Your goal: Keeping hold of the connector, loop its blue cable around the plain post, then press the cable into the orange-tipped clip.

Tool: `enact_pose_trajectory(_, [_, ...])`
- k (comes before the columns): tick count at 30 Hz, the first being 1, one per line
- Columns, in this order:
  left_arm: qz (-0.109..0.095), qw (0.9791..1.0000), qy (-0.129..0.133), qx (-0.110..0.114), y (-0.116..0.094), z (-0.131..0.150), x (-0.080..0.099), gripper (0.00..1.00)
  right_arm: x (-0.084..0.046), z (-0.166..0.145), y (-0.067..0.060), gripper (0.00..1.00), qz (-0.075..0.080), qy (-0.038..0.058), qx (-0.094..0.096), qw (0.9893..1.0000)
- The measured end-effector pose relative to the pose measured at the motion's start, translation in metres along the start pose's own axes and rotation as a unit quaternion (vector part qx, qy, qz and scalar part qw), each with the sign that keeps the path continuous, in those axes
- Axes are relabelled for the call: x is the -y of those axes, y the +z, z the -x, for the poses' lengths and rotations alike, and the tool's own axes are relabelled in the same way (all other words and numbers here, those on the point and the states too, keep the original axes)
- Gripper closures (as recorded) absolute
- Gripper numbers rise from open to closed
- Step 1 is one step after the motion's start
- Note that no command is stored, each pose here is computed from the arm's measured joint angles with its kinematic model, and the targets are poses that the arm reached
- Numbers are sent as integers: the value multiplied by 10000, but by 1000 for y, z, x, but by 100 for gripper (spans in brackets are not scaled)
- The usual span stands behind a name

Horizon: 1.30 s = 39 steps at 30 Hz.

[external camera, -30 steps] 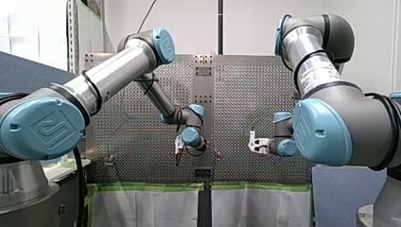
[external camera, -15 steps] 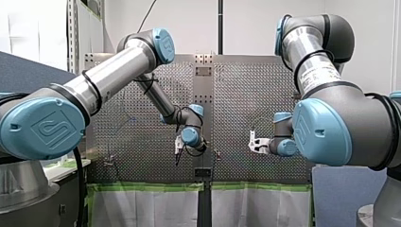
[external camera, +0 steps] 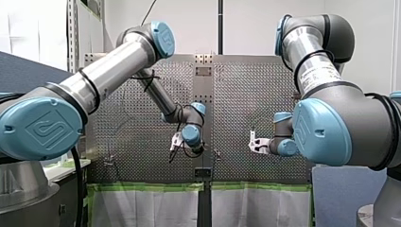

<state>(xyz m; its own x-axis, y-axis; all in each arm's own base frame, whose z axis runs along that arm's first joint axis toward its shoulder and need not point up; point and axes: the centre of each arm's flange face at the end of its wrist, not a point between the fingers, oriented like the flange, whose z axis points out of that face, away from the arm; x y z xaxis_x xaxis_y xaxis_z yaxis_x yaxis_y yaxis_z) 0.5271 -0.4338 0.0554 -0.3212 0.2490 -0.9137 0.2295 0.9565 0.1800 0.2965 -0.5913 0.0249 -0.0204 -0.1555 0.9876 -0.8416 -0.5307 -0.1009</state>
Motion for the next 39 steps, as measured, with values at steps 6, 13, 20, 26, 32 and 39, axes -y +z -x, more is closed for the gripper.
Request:
enact_pose_trajectory(6, [-46, 9997, 211, 129, -27, 12, 5, 1, 0, 0, 0, 89, 3, 10, 11, 10000])
enact_pose_trajectory(13, [-32, 9990, 439, -39, -54, -2, 10, 1, 0, 0, 0, 89, 3, 7, 16, 10000])
enact_pose_trajectory(20, [129, 9973, 647, -335, -74, -34, 6, 1, 0, 1, -1, 89, 4, 12, 19, 10000])
enact_pose_trajectory(26, [-161, 9963, 736, -413, -89, -47, 21, 1, 0, 1, -1, 89, 5, 15, 20, 10000])
enact_pose_trajectory(32, [-561, 9965, 560, -273, -99, -47, 43, 1, 0, 1, -1, 89, -1, 16, 21, 10000])
enact_pose_trajectory(39, [-901, 9956, 222, -101, -103, -45, 60, 1, 0, 1, -1, 89, -16, 16, 23, 10000])
